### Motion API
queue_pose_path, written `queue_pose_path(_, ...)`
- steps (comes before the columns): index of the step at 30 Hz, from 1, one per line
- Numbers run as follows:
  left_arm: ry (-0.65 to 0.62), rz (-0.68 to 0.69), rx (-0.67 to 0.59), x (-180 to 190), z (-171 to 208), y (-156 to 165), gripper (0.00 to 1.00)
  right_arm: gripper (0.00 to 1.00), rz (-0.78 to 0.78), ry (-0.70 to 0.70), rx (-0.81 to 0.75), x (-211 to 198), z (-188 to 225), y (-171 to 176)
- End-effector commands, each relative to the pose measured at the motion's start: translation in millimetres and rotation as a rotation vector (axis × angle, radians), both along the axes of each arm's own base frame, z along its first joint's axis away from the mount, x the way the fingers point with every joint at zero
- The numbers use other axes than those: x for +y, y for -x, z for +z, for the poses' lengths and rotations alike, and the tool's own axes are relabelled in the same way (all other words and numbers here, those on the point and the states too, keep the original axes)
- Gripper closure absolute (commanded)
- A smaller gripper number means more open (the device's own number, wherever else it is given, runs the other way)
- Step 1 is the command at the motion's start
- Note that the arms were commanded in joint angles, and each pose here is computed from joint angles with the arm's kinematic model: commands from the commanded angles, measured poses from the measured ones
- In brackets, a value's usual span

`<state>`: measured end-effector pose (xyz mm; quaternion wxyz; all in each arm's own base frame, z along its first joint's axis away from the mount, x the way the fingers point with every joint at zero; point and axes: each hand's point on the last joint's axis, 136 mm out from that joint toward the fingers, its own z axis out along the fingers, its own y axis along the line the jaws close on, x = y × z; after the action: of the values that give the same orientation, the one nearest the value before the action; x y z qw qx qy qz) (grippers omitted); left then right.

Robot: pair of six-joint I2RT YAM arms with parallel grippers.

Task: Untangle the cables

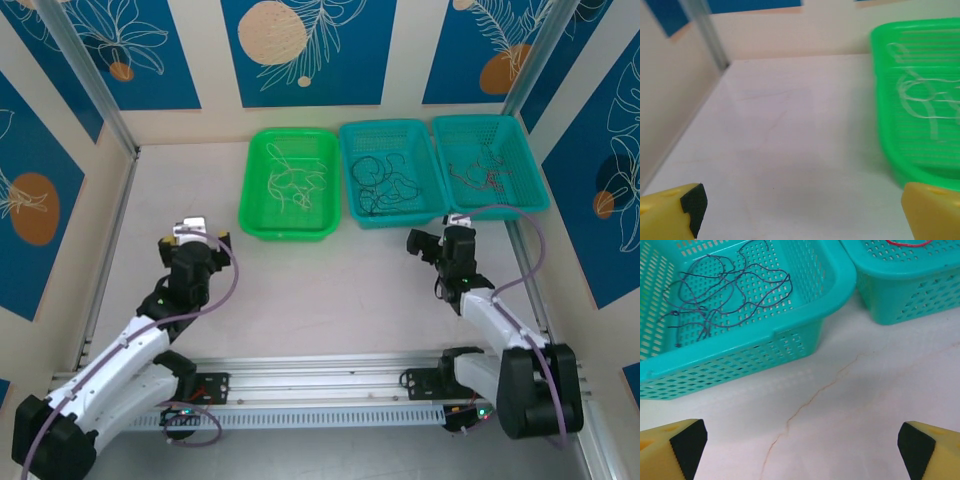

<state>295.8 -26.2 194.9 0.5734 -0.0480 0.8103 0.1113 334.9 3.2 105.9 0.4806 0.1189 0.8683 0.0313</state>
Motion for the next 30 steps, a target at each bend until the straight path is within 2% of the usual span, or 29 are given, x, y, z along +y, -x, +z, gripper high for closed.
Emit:
queue_pose_path(1,-0.078,0.095,-0.037,28,-5,-5,0.00,0.00,0.029,0.096,-0.144,-2,16,-32)
queue_pose_path(5,-0.098,0.063,0.005,33,-30,-20,0.00,0.00,0.126,0.147,-0.205,12,14,-55)
queue_pose_path(7,-0.070,0.038,0.016,32,-44,-29,0.00,0.00,0.151,0.120,-0.172,14,-6,-64)
queue_pose_path(9,-0.043,0.021,-0.005,32,-54,-38,0.00,0.00,0.152,0.073,-0.244,9,-9,-59)
queue_pose_path(11,-0.023,0.008,-0.004,35,-65,-48,0.00,0.01,0.131,0.045,-0.214,2,-12,-56)
queue_pose_path(15,-0.023,-0.066,0.020,30,-77,-78,0.00,0.00,0.131,0.108,-0.209,9,-11,-61)
queue_pose_path(18,0.042,-0.089,0.036,31,-95,-97,0.00,0.00,0.146,0.083,-0.198,8,-12,-61)
queue_pose_path(19,0.041,-0.146,0.050,21,-98,-102,0.00,0.00,0.145,0.087,-0.201,8,-12,-61)
queue_pose_path(21,0.043,-0.186,0.054,15,-101,-100,0.00,0.00,0.146,0.089,-0.199,9,-12,-61)
queue_pose_path(23,0.041,-0.182,0.017,16,-104,-98,0.00,0.00,0.150,0.091,-0.199,10,-12,-61)
queue_pose_path(30,0.040,-0.169,0.026,19,-105,-97,0.00,0.00,0.149,0.089,-0.198,10,-12,-61)
